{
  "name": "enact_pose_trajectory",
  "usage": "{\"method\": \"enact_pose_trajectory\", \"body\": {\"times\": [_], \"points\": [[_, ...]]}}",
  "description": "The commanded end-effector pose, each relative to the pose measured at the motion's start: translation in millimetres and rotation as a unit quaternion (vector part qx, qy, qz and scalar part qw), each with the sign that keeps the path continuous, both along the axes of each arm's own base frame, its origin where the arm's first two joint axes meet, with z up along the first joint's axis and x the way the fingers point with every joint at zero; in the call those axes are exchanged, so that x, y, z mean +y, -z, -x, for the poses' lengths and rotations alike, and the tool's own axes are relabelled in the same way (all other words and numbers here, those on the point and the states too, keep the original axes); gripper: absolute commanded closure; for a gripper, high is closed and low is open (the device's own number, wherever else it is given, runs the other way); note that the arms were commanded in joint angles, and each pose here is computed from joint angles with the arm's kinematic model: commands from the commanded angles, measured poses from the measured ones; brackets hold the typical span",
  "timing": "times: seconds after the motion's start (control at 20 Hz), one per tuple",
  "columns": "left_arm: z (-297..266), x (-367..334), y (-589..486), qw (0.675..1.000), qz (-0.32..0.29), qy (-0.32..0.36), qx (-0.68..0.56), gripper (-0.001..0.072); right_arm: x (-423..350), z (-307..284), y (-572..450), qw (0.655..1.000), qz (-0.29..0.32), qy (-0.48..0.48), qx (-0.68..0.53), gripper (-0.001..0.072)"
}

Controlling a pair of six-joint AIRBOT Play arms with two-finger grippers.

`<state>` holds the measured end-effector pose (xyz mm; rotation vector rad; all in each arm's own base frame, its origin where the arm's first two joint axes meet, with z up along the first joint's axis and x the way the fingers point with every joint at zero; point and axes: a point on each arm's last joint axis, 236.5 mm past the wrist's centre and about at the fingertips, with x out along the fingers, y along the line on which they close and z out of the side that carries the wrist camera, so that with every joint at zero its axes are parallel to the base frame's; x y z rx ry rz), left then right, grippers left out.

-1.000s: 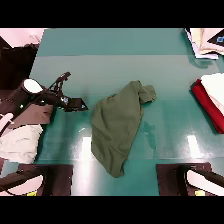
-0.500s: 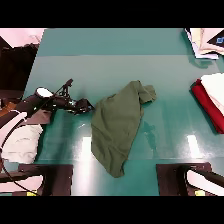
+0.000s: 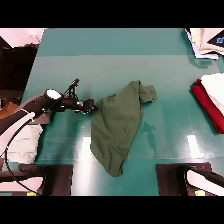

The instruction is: Fold the shirts.

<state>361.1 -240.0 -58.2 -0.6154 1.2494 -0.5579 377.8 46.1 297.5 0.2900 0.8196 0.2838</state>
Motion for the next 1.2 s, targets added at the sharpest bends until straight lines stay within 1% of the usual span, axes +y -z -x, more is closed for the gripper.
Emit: {"method": "enact_pose_trajectory", "body": {"times": [0.0, 0.1, 0.15, 0.25, 0.3, 0.45, 0.65, 0.8, 0.9, 1.1, 1.15], "points": [[-15.2, 1.3, -20.3, 0.999, -0.014, 0.023, -0.035, 0.0685, -0.1, -3.2, 6.4, 1.000, -0.001, -0.002, 0.010, 0.0691], [-23.5, 9.0, -42.3, 0.995, -0.048, 0.068, -0.059, 0.0685, 2.5, -10.8, 22.0, 0.999, -0.003, -0.009, 0.034, 0.0690], [-28.0, 14.6, -54.7, 0.991, -0.071, 0.091, -0.073, 0.0685, 8.1, -15.9, 35.1, 0.998, -0.004, -0.019, 0.054, 0.0658], [-38.1, 25.4, -79.4, 0.980, -0.115, 0.125, -0.102, 0.0685, 26.2, -28.1, 69.3, 0.993, -0.004, -0.051, 0.102, 0.0251], [-43.3, 29.7, -91.2, 0.975, -0.131, 0.135, -0.116, 0.0684, 36.4, -36.0, 88.0, 0.990, -0.003, -0.068, 0.124, 0.0223], [-55.0, 36.5, -126.1, 0.963, -0.159, 0.154, -0.153, 0.0684, 72.6, -65.4, 152.0, 0.978, -0.003, -0.109, 0.178, 0.0224], [-62.7, 38.0, -162.3, 0.954, -0.170, 0.163, -0.186, 0.0684, 106.4, -97.2, 236.2, 0.965, -0.008, -0.123, 0.231, 0.0230], [-66.7, 39.3, -172.2, 0.951, -0.174, 0.161, -0.199, 0.0684, 127.7, -92.3, 291.7, 0.947, -0.002, -0.148, 0.286, 0.0229], [-66.4, 40.1, -171.0, 0.951, -0.177, 0.162, -0.197, 0.0683, 144.9, -87.1, 316.3, 0.937, 0.008, -0.174, 0.302, 0.0229], [-64.9, 39.9, -170.4, 0.951, -0.176, 0.164, -0.194, 0.0684, 169.4, -97.1, 345.5, 0.940, 0.009, -0.176, 0.292, 0.0229], [-65.0, 40.2, -170.4, 0.953, -0.175, 0.160, -0.191, 0.0684, 174.0, -97.1, 349.9, 0.940, 0.009, -0.178, 0.292, 0.0248]]}}
